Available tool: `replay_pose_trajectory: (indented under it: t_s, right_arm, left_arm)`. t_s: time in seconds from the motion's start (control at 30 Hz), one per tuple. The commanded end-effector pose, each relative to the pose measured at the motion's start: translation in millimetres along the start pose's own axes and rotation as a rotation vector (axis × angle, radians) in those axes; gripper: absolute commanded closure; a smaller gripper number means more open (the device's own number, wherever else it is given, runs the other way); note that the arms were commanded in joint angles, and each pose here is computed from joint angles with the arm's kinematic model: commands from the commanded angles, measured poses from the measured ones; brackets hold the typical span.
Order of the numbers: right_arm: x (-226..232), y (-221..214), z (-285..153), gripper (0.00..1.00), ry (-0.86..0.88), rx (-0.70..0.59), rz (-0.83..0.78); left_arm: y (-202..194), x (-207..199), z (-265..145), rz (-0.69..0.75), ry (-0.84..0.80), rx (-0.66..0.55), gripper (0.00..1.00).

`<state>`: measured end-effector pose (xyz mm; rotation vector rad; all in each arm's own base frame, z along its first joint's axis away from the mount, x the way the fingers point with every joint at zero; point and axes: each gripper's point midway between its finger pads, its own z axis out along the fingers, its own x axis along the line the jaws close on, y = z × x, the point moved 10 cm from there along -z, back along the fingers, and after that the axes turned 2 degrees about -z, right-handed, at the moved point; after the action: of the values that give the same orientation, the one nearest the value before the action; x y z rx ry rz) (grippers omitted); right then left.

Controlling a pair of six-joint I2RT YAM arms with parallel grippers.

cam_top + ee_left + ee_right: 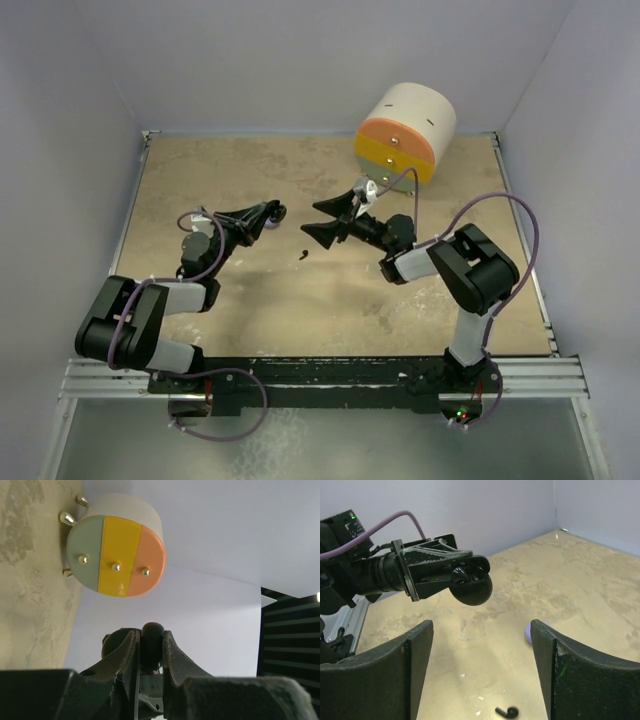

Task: Insert the wireless bluetooth earbuds into the charging case
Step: Place the earbud in the charging case.

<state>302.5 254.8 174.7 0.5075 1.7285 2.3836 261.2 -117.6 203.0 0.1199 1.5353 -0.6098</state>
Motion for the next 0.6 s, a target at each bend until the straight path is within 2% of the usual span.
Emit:
replay_pose_trajectory:
  t_s: [0.0, 0.07, 0.1, 0.13, 0.27, 0.33, 0.57]
  right_arm:
    - [51.4, 108.9, -26.9, 0.17, 0.084, -0.648, -0.372]
    - [45.1, 110.8, -24.5, 0.11, -0.017, -0.577, -0.282]
    - [40.7, 109.6, -20.0, 0.02, -0.067, -0.519, -0.271]
    - [36.9, 110.7, -15.2, 0.0, -0.119, -0.472, -0.263]
    - [33.0, 107.6, -0.2, 0.0, -0.26, -0.311, -0.226]
    - [42.4, 109.6, 9.6, 0.0, -0.333, -0.265, -0.262]
    - [64.8, 83.4, 54.8, 0.0, -0.416, -0.058, -0.278]
  left_arm:
    - [0.2, 2.4, -3.9, 0.044, -0.032, -0.01, 1.0]
    - [2.6, 6.6, -4.8, 0.046, -0.016, -0.034, 1.0]
    - [3.4, 7.9, -5.0, 0.047, -0.009, -0.044, 1.0]
    - [4.3, 7.9, -5.1, 0.049, -0.006, -0.057, 1.0]
    - [6.3, 4.9, -4.7, 0.078, 0.016, -0.113, 1.0]
    - [7.6, 2.7, -4.2, 0.104, 0.037, -0.148, 1.0]
    - [5.4, -7.1, -0.8, 0.154, 0.066, -0.194, 1.0]
